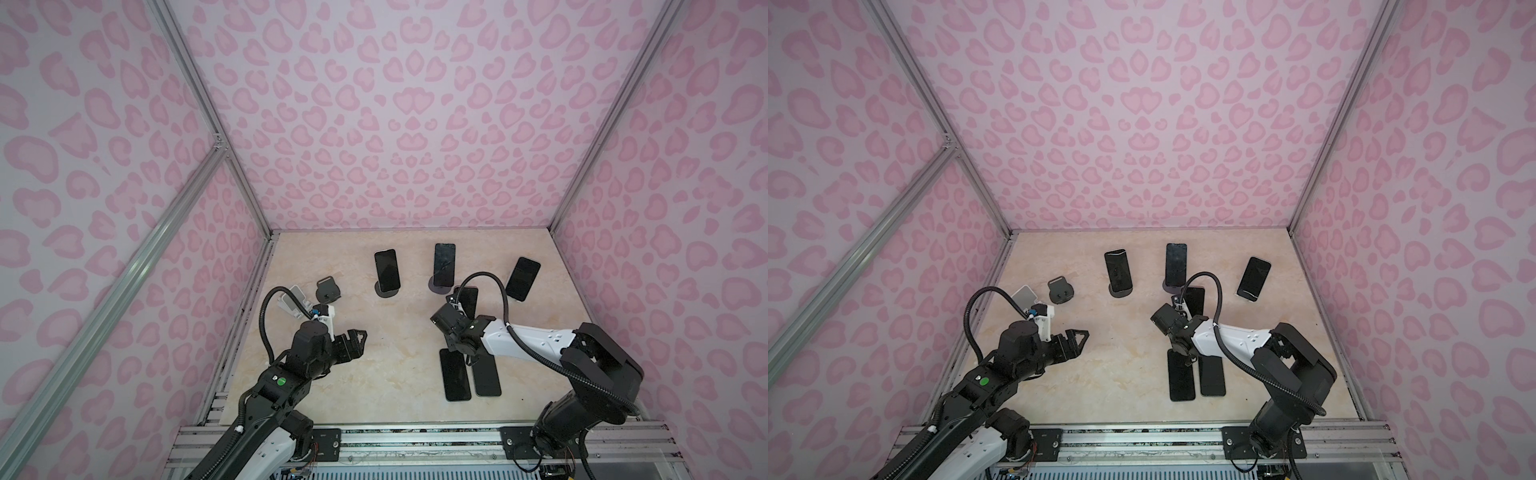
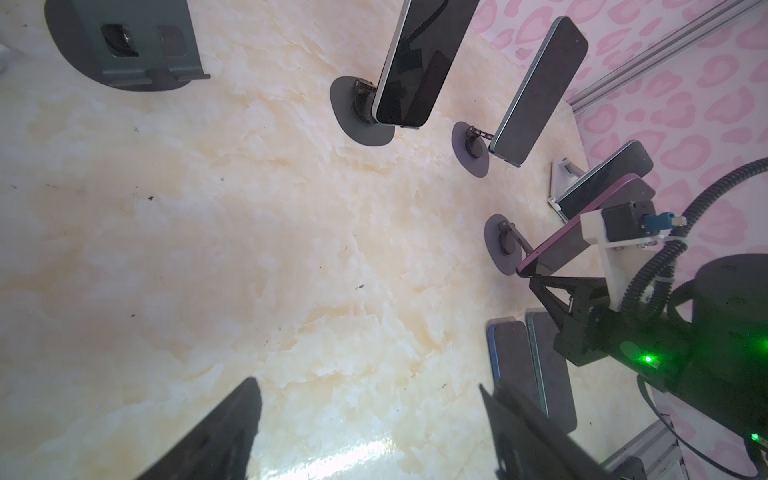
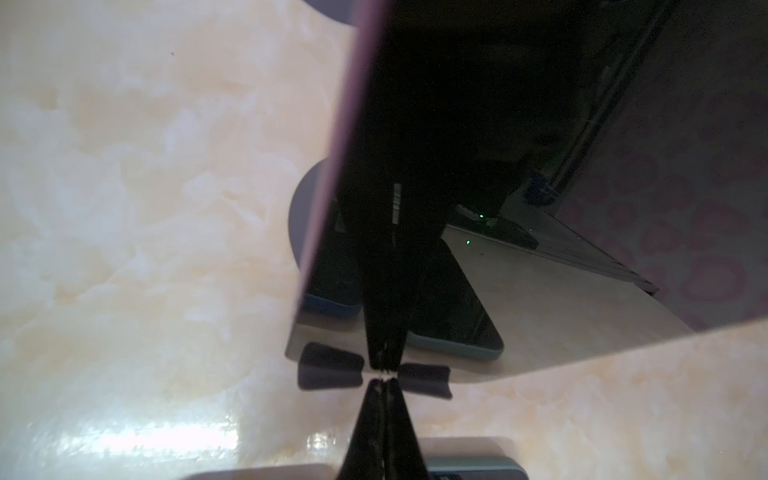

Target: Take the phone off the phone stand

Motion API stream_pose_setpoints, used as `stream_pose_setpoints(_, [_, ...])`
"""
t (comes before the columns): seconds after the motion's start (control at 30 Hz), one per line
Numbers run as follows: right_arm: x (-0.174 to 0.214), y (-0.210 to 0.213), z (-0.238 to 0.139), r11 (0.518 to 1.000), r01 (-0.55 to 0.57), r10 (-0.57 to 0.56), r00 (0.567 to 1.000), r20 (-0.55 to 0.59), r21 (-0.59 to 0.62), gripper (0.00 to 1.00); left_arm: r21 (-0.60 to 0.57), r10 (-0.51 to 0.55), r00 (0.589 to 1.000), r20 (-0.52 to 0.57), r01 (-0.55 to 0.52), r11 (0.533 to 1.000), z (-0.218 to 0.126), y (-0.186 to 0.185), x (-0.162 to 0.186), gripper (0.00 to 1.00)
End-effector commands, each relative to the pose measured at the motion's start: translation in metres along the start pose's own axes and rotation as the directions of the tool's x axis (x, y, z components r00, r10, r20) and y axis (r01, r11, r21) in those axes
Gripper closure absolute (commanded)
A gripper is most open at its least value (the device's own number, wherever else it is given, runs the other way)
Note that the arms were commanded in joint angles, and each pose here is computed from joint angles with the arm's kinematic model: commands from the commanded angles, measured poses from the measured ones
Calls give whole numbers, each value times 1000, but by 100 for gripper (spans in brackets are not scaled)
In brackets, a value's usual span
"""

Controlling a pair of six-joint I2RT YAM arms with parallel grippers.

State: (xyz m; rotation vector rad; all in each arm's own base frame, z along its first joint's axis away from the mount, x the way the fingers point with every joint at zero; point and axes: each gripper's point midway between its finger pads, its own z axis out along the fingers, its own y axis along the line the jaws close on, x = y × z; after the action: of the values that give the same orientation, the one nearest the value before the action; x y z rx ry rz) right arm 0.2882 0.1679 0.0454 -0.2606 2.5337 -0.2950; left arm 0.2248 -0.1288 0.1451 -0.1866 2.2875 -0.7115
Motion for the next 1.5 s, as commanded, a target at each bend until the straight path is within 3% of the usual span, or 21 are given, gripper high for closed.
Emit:
stream_pose_setpoints(0.0, [0,-2,-4,1000,-4,4,1000,8,3,100,-1,8,1000,6,-8,1000,-2,-1,-2,12])
stream_pose_setpoints(0.27, [0,-7,-39,999,-29,30,998,56,-19,100,19,14,1000,10,-14,1000,-6,-6,-4,12])
stream_pose_setpoints(0.6, [3,-37,-84,985,-138,153,976,157,-101,100,45,15,1000,22,-16,999,-19,-17,-13,12])
stream_pose_setpoints(0.7, [3,-44,-94,977,-166,190,962,194,-136,94,49,14,1000,19,-15,999,-22,-19,-12,12])
stream_pose_setpoints(0.83, [1,-56,-107,966,-197,233,944,234,-166,78,54,8,1000,22,-9,998,-26,-19,-12,12])
stream_pose_setpoints(1.0, [-5,-70,-119,959,-230,269,923,275,-167,49,54,1,1000,31,-3,999,-31,-18,-12,9])
stream_pose_setpoints(1.03, [-7,-73,-121,957,-239,278,915,291,-162,40,52,1,1000,30,-2,999,-32,-18,-11,8])
stream_pose_setpoints(1.1, [-12,-82,-127,952,-265,303,894,332,-153,2,55,-2,1000,30,0,998,-33,-18,-11,6])
stream_pose_setpoints(1.23, [-21,-121,-142,885,-450,453,767,454,-123,2,59,-3,999,33,1,998,-36,-17,-9,2])
stream_pose_setpoints(1.37, [-26,-122,-150,838,-454,545,706,452,-301,5,66,-6,999,36,3,998,-38,-16,-7,2])
stream_pose_setpoints(1.47, [-28,-135,-154,764,-510,644,630,434,-395,26,67,-4,999,33,2,998,-37,-15,-5,2])
